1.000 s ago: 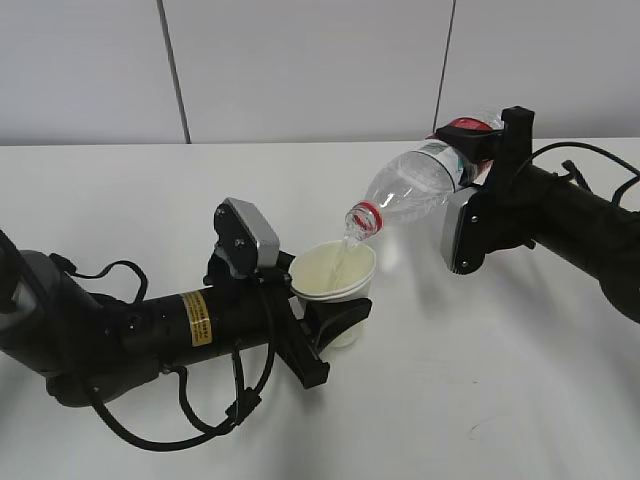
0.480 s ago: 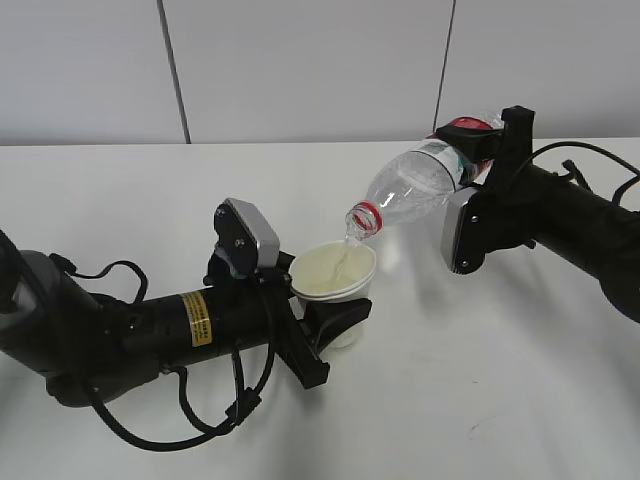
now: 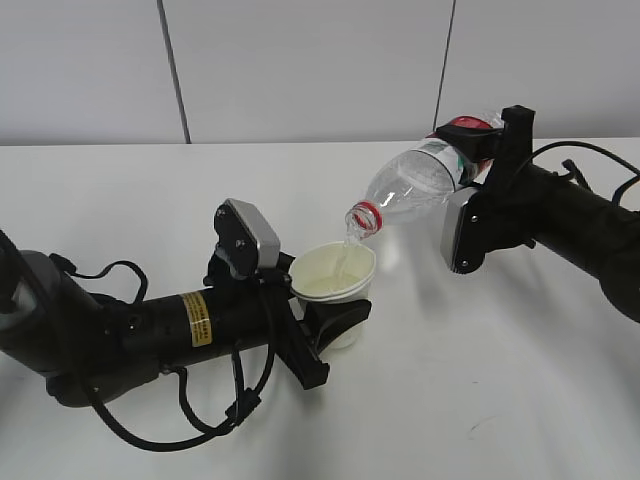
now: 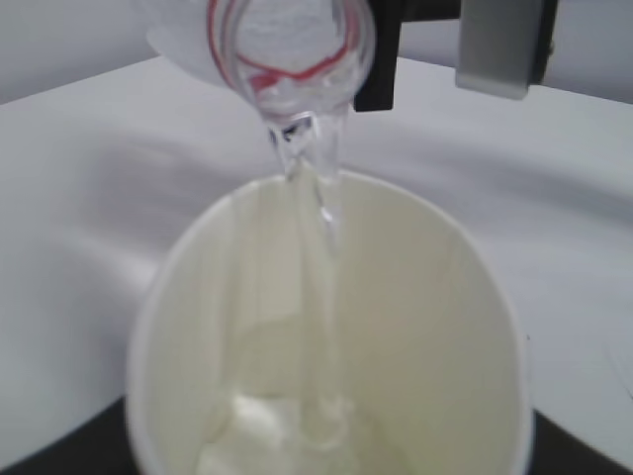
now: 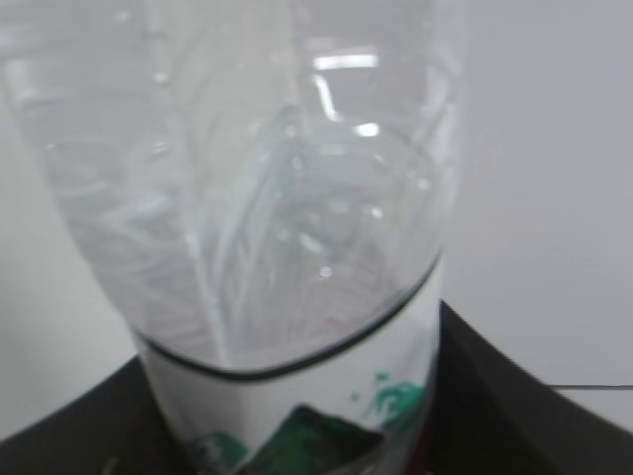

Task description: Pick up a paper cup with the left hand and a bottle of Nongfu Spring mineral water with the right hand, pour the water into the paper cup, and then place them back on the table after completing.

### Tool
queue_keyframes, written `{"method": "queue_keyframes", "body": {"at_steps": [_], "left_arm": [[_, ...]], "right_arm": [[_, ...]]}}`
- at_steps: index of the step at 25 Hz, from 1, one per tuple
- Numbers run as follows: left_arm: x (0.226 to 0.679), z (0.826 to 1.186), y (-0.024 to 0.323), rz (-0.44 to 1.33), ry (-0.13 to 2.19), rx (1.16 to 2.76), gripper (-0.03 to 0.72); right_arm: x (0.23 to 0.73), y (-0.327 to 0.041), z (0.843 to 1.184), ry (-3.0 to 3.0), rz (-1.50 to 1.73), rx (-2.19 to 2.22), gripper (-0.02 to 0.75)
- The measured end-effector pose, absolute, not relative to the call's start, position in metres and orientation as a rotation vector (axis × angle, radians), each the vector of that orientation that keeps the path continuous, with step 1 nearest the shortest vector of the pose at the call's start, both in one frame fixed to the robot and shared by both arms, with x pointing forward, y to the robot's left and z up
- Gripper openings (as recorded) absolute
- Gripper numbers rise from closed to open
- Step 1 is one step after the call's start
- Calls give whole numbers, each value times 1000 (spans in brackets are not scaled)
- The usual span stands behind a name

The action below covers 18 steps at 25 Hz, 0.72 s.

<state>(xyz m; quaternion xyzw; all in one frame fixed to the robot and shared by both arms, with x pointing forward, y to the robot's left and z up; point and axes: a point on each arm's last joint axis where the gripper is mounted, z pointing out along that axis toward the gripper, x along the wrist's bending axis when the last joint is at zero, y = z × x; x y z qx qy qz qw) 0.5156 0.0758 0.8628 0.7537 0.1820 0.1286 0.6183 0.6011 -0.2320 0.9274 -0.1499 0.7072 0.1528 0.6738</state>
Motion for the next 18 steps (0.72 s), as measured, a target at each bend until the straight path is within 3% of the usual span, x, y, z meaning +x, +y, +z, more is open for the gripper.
{"method": "queue_keyframes", "body": {"at_steps": [18], "left_arm": [[516,863,76,295,418,1735,386]], "right_arm": [[601,-232,928,1597,372,-309,422]]}}
